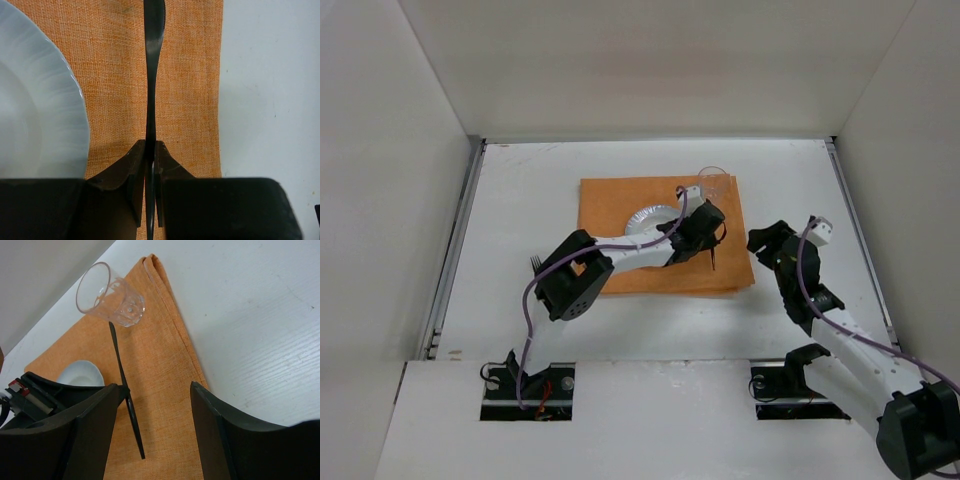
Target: Set the dinner table for one person
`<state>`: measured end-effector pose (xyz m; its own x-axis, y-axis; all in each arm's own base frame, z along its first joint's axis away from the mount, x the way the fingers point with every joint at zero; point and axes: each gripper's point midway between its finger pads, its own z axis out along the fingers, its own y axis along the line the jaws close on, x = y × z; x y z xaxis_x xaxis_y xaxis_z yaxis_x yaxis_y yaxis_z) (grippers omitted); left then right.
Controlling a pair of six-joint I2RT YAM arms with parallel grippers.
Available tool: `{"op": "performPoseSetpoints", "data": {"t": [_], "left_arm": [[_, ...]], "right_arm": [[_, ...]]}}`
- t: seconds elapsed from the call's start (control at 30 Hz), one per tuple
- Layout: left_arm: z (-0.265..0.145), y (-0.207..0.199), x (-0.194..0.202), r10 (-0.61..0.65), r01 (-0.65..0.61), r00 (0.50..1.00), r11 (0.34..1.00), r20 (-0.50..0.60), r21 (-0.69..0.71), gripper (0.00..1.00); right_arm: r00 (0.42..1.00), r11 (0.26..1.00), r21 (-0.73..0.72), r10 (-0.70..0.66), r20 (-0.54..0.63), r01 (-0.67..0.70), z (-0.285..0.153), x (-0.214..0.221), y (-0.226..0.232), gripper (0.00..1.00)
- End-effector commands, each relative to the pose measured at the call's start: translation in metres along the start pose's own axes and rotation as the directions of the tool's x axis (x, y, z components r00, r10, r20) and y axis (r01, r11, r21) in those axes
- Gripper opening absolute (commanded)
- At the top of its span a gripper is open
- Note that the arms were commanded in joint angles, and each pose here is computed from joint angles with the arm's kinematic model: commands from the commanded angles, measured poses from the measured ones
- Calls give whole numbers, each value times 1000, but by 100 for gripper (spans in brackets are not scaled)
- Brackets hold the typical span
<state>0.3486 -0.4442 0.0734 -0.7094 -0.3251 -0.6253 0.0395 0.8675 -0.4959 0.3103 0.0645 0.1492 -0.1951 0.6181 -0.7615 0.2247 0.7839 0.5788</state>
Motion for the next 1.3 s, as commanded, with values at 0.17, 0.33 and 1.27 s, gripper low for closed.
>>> {"op": "performPoseSetpoints", "data": {"t": [0.17,0.33,1.27], "left_arm": [[12,-20,-1,-90,90,996,995,-4,53,3],[14,-18,2,-78,79,997,996,-9,43,4],[-146,126,-81,46,-16,973,991,226,-133,16]], "right_arm": [[998,999,-41,38,56,-35,-4,-16,9,65],[999,999,-31,29,37,-28,0,-12,8,65],[1000,998,-60,-2,-15,1,3,1,20,16]]}}
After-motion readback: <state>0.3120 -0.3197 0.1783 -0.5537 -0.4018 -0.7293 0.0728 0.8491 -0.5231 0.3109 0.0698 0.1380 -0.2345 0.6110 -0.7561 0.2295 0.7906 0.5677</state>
